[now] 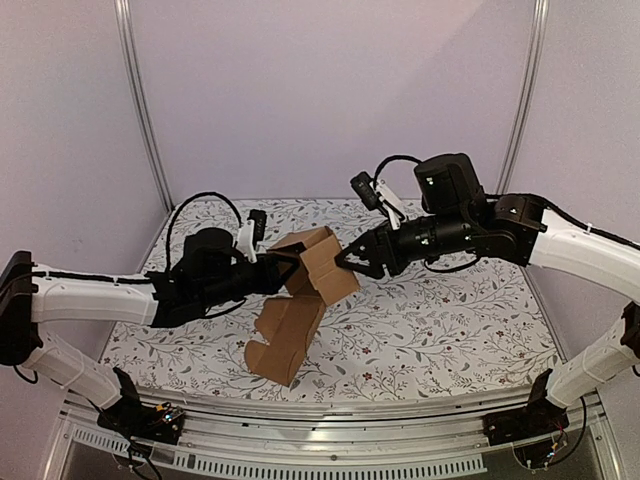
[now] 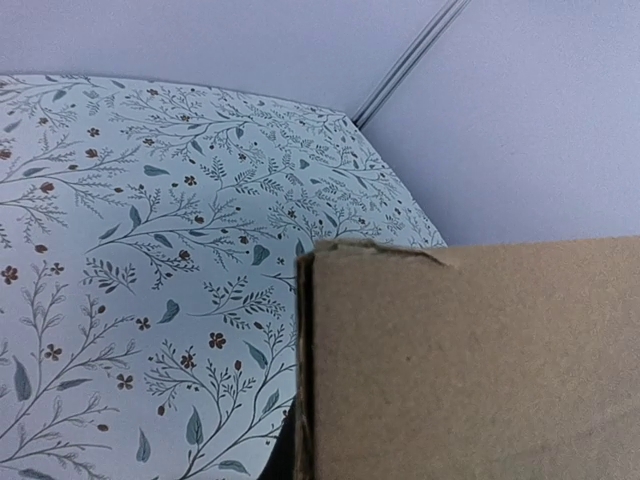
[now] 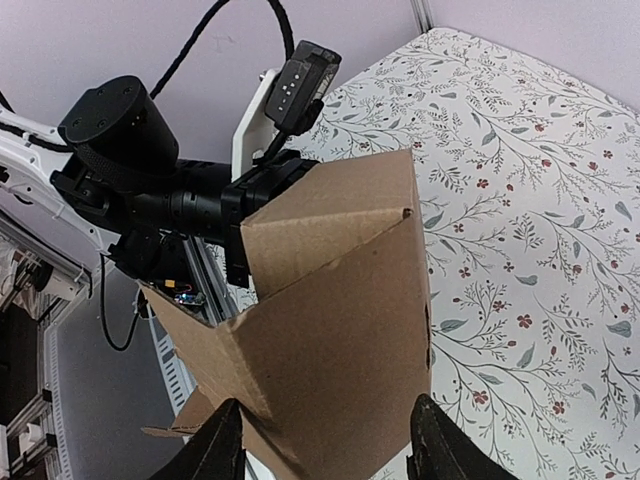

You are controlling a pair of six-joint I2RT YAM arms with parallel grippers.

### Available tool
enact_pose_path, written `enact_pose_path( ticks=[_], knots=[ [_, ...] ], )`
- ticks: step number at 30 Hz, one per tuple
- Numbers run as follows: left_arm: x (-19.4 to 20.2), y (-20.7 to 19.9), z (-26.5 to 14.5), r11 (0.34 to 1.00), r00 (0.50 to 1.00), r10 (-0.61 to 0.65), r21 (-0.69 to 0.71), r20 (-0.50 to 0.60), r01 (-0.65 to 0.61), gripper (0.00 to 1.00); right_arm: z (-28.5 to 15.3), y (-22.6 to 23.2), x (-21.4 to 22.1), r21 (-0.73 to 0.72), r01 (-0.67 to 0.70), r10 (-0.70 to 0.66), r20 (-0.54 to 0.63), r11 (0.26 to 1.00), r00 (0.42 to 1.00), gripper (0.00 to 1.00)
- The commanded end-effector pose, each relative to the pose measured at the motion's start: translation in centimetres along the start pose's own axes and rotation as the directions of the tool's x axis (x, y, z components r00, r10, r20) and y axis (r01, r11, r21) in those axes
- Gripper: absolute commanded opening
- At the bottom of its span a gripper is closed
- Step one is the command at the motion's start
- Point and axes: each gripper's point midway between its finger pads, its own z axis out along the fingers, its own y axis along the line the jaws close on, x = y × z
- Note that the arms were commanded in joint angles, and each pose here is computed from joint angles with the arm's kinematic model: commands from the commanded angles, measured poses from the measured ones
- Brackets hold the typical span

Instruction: Fold the paper box

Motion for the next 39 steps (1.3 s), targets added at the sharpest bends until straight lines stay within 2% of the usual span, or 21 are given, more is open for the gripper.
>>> enact_pose_path(
  ticks=[1,12,20,39],
  knots=[
    [-0.6,-0.1,0.5,1.000,1.000,-0.008,0.005,-0.008,0.008,0.00,0.6,0.1,-0.3,0.031,0.029,-0.029,-0.008,0.999,1.000,0.55],
    [-0.6,0.4,0.5,0.999,0.999,-0.023,-0.037,-0.025,0.022,0.00,2.8,-0.9,0.9,0.136,0.059,-0.051,-0.065,0.989,0.997,0.54],
    [-0.1,1.1,0.9,0.995,0.997,-0.038,-0.094,-0.063,0.032,0.00,3.5,-2.6,0.9,0.286,0.076,-0.058,-0.069,0.955,0.996,0.54],
    [0.8,2.1,0.9,0.980,0.992,-0.064,-0.195,-0.104,0.043,0.00,5.7,-5.5,1.7,0.471,0.001,0.026,-0.052,0.882,0.998,0.54]
  ],
)
